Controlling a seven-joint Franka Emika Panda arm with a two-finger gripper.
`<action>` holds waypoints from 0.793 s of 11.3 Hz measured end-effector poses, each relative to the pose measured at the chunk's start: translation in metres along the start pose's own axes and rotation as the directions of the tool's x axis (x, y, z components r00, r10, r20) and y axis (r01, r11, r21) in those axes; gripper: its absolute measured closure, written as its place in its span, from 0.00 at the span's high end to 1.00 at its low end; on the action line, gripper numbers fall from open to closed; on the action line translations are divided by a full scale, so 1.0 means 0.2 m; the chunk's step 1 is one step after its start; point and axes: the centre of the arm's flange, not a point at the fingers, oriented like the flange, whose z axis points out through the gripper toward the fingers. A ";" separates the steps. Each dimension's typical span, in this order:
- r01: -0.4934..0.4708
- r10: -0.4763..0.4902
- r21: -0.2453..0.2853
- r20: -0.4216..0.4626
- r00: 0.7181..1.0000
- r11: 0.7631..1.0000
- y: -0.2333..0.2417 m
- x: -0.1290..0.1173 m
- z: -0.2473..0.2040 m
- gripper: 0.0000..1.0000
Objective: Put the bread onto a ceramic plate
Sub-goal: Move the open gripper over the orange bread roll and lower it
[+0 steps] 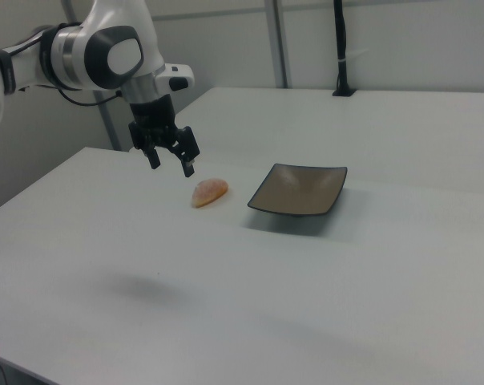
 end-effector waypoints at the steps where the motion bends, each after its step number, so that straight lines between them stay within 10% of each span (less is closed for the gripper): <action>1: 0.000 0.000 0.003 -0.018 1.000 1.000 0.00 0.02 0.02 1.00; 9: -0.098 0.130 0.115 -0.315 0.940 0.989 -0.32 0.47 0.28 1.00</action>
